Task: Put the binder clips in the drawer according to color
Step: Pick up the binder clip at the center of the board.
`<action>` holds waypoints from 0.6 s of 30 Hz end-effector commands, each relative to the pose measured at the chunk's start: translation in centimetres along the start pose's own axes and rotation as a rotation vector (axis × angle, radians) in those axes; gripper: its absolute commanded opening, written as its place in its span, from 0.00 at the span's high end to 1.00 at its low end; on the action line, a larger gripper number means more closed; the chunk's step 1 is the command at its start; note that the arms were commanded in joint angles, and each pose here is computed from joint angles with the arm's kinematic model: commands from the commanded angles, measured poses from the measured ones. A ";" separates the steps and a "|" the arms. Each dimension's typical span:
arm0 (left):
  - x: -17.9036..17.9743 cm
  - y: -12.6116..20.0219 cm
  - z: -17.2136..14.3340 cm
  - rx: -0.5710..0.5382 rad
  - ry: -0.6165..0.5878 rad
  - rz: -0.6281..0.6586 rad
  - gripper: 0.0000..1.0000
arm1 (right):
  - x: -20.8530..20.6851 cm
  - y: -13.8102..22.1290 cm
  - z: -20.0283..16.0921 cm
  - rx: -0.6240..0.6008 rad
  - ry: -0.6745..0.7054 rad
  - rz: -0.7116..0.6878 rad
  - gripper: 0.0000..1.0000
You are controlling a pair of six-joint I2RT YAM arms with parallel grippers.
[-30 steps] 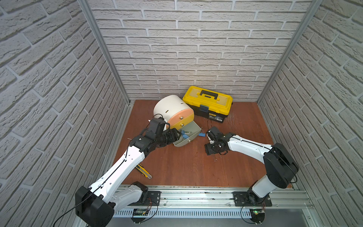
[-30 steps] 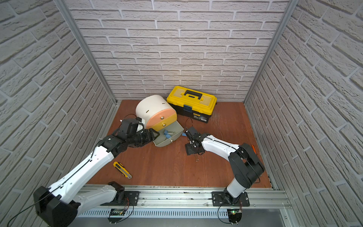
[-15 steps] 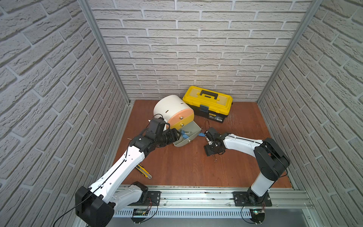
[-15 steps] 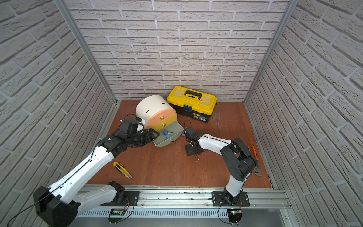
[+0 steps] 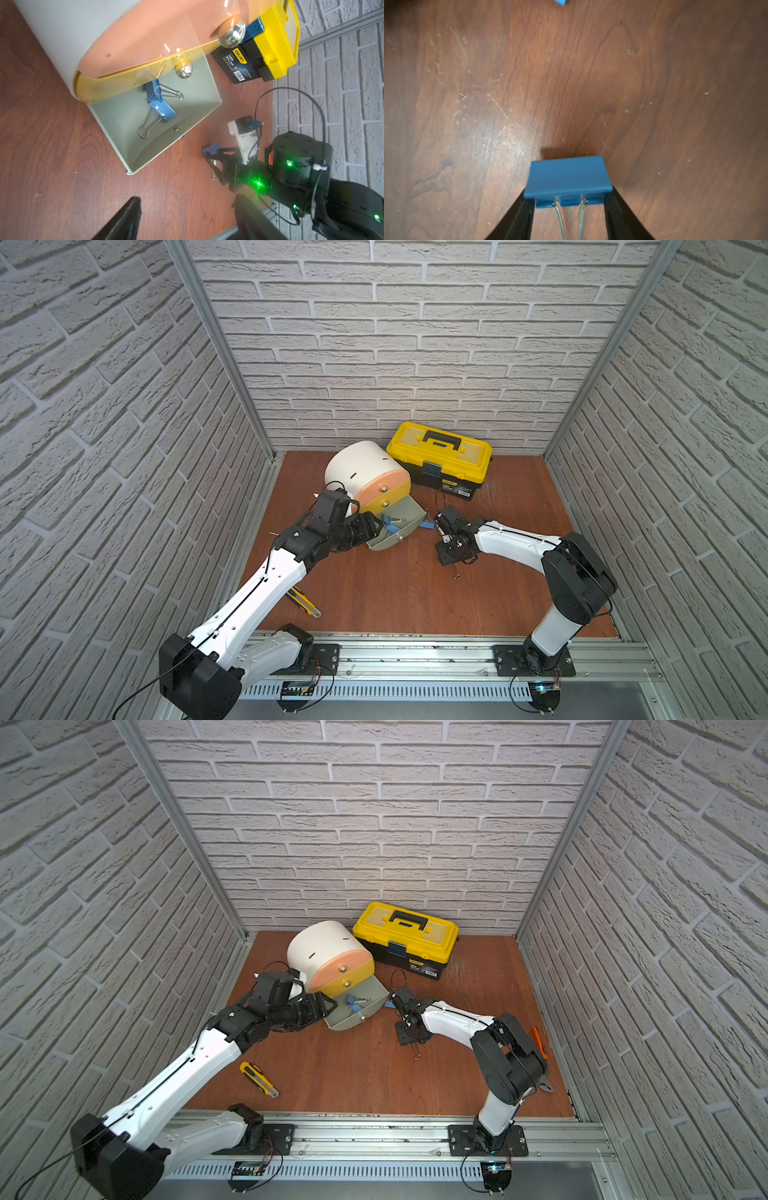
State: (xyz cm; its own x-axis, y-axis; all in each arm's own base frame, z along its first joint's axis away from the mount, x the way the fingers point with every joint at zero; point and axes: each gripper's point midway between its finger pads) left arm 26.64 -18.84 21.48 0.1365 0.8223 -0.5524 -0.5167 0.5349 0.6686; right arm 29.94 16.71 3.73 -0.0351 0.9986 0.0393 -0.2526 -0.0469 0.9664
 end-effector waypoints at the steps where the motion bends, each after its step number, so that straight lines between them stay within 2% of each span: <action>1: -0.8 0.9 1.4 -0.054 -0.009 -0.024 0.25 | 0.3 3.4 2.4 -0.095 -0.025 0.028 0.62; 10: -0.9 0.7 2.1 -0.074 -0.006 -0.033 0.24 | 1.7 7.9 5.8 -0.185 -0.070 0.105 0.64; 18: -1.3 0.2 3.3 -0.088 0.010 -0.072 0.24 | 4.5 11.5 9.1 -0.250 -0.174 0.261 0.65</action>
State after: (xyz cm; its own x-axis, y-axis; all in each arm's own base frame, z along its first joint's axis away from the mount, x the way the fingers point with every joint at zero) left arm 27.87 -18.51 21.83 0.1270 0.8121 -0.5695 -0.5417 0.5378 0.6460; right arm 34.95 19.87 14.68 0.0135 0.9701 0.2422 -0.4439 -0.2112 0.8708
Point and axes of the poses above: each gripper's point midway between its finger pads, its own y axis back along the fingers, its own x axis along the line the jaws close on, z = x × y, and after that the axes turned 10 degrees about -y, right-handed
